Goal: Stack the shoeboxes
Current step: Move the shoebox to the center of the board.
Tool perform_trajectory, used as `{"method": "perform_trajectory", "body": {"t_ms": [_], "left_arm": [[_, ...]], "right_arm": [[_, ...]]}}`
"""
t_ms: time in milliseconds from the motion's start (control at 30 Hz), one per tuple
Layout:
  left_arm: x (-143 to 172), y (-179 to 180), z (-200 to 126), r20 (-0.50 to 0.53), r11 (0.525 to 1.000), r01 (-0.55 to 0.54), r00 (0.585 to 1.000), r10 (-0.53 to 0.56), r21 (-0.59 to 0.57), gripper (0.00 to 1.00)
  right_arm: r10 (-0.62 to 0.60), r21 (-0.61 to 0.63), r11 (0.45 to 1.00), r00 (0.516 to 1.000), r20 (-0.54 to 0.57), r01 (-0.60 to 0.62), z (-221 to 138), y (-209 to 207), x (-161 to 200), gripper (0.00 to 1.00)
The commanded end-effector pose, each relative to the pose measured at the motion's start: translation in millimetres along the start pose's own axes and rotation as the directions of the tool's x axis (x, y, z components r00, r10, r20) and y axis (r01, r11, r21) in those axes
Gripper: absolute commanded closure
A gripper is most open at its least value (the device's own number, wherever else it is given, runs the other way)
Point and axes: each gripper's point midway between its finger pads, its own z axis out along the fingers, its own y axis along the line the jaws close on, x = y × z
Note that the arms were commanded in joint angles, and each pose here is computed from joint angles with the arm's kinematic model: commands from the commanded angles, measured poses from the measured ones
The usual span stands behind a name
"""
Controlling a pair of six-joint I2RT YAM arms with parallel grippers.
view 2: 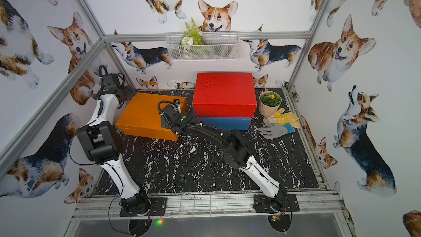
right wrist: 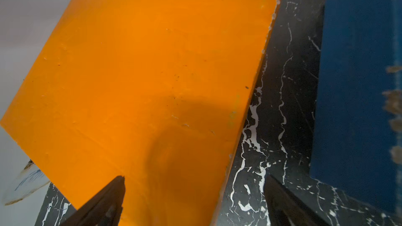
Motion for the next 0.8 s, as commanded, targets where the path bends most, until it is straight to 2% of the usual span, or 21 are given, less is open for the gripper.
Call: {"method": "perform_trajectory", "body": {"t_ms": [0,133,333,533,767], "left_arm": [[22.6,5.8,20.2,-0.094,0.999,-0.043,0.995,0.041,-0.025,0.01],[42.8,7.8,39.4,-0.159,0.998,-0.054,0.986,0.048,-0.035,0.02],[73.4,10.3,43.8,-0.247,0.998,-0.038,0.969,0.027,-0.040,0.03],[116.1,13.8,20.8,-0.308,0.998,-0.038,0.951,0.020,-0.050,0.03],[166.4,37.6,-10.3,-0.362,0.997,-0.002,0.932,-0.024,-0.073,0.04]], "right_arm": [[0.013,-0.015,1.000,0.999,-0.039,-0.014,8.0,-0.3,6.2,0.00],[0.018,-0.025,1.000,0.999,-0.047,-0.019,13.0,0.0,7.5,0.00],[0.032,-0.043,0.998,0.997,-0.073,-0.035,18.0,1.6,16.2,0.00],[0.027,-0.072,0.997,0.996,-0.088,-0.033,10.4,10.3,27.3,0.00],[0.014,-0.093,0.995,0.996,-0.090,-0.022,-12.4,18.8,44.4,0.00]]}}
